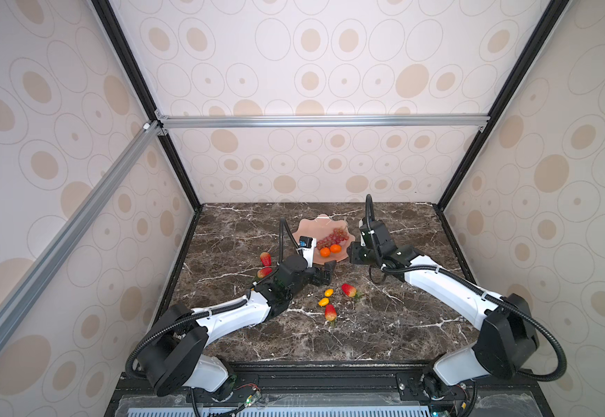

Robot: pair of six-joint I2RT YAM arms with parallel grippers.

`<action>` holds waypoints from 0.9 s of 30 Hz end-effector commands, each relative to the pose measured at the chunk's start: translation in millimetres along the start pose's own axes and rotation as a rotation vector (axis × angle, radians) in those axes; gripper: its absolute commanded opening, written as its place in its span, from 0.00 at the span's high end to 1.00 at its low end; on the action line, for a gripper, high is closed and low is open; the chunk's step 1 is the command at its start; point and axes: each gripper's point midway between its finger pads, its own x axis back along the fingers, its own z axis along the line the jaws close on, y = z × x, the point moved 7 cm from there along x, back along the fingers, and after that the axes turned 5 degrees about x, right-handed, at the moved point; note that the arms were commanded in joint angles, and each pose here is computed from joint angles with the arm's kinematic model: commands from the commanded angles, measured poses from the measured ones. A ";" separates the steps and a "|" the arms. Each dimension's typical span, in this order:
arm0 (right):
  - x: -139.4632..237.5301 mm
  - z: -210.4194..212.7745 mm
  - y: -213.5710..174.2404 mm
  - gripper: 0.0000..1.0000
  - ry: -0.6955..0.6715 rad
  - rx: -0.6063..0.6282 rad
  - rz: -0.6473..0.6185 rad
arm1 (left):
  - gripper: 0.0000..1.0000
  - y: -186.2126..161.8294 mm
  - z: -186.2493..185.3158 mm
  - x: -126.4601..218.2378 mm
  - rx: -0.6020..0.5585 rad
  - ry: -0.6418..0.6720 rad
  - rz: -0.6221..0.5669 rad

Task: Place and organize the fake fruits in the fruit bowl
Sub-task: 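Carry the tangerine over the pink bowl with the right gripper, then lower the tangerine into the bowl beside the others, open right gripper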

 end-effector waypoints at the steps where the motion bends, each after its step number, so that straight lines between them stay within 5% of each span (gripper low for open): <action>1: -8.6 -4.1 0.2 0.57 -0.033 0.016 0.081 | 0.02 22.3 -1.6 -6.3 -0.004 -0.012 -0.035; 27: -96.9 -9.5 47.6 0.57 -0.028 0.037 0.275 | 0.02 45.9 31.4 -54.4 0.162 -0.030 -0.013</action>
